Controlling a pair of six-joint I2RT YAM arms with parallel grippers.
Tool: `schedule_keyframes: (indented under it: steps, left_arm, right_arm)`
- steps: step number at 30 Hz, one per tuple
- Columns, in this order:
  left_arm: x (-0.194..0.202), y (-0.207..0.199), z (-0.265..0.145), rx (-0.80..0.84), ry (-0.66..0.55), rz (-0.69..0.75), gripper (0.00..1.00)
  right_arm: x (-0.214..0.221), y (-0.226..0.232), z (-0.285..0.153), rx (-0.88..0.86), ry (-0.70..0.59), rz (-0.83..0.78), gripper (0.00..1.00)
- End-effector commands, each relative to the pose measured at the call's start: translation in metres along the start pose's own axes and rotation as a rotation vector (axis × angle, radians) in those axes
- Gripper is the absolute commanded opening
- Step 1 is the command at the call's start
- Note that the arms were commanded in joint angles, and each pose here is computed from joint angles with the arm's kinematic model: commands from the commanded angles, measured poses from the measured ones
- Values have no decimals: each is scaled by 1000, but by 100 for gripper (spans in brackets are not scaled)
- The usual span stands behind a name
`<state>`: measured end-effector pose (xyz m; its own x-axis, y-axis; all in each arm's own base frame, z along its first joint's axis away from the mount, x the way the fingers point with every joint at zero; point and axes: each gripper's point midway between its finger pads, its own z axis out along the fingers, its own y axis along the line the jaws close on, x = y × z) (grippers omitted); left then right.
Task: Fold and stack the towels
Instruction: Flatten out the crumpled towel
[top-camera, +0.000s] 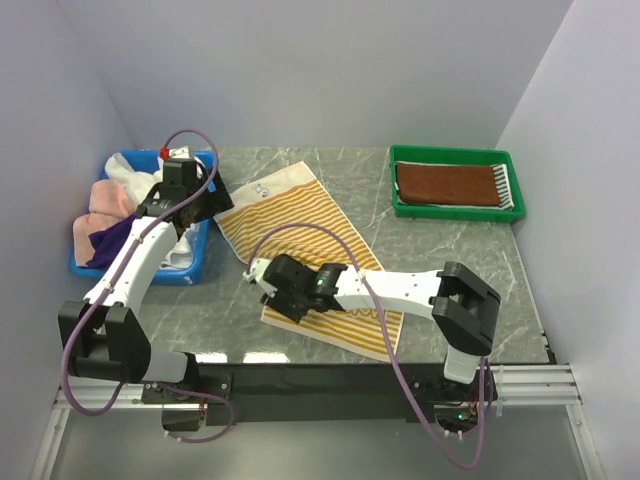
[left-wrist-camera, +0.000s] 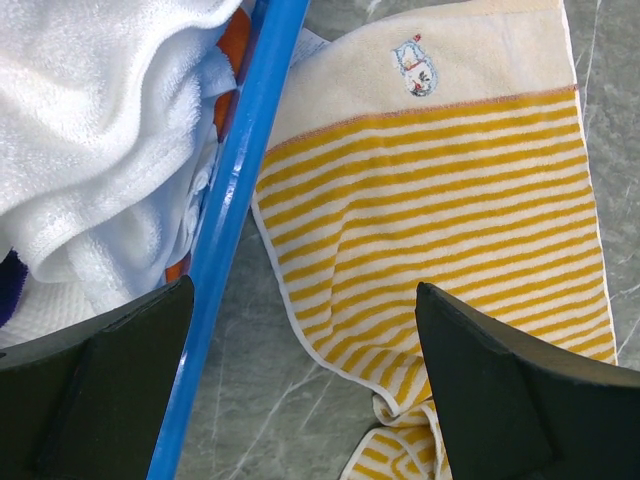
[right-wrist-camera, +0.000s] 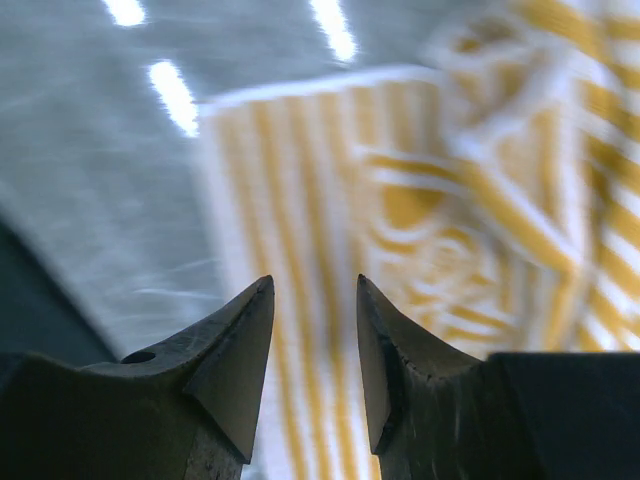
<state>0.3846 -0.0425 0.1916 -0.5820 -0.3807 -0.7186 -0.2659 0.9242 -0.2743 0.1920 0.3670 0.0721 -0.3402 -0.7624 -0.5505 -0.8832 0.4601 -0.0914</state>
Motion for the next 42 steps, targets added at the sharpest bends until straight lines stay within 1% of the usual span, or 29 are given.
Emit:
schedule_keyframes:
  steps: [1, 5, 10, 18, 21, 22, 23, 24, 26, 27, 33, 37, 39, 42]
  left_arm:
    - [-15, -1, -10, 12, -65, 3, 98]
    - [-15, 1, -11, 9, -68, 4, 98]
    - [-14, 0, -11, 12, -65, 3, 98]
    - [-16, 1, -13, 11, -72, 4, 98]
    - [-17, 1, -14, 10, -74, 4, 98]
    - [-17, 1, -14, 11, -75, 4, 98]
    - [-17, 1, -14, 11, -75, 4, 98]
    - [-17, 1, -14, 11, -75, 3, 98]
    - [-16, 1, -14, 12, -73, 3, 98]
    - [-17, 0, -15, 15, -75, 2, 98]
    - [-17, -1, -15, 20, -76, 3, 98]
    - [-17, -1, -15, 22, -76, 2, 98]
    - [-18, -1, -16, 25, -78, 3, 98]
    - [-17, -2, -15, 31, -74, 3, 98]
  right_arm:
    - [-7, 19, 3, -59, -15, -49, 45]
    - [-3, 39, 18, -80, 24, -113, 44]
    - [-5, 51, 28, -89, 41, -156, 45]
    - [15, 64, 44, -100, 136, -218, 46]
    - [28, 62, 52, -71, 185, -237, 44]
    - [30, 62, 53, -62, 190, -241, 38]
    - [31, 61, 53, -55, 195, -243, 19]
    - [32, 60, 53, -48, 196, -243, 11]
    - [31, 60, 45, -58, 199, -243, 3]
    - [32, 64, 41, -82, 200, -241, 1]
    - [19, 83, -9, -240, 177, -240, 0]
    - [15, 103, -43, -383, 161, -240, 0]
    - [17, 113, -53, -440, 171, -255, 0]
    - [17, 127, -57, -496, 181, -283, 0]
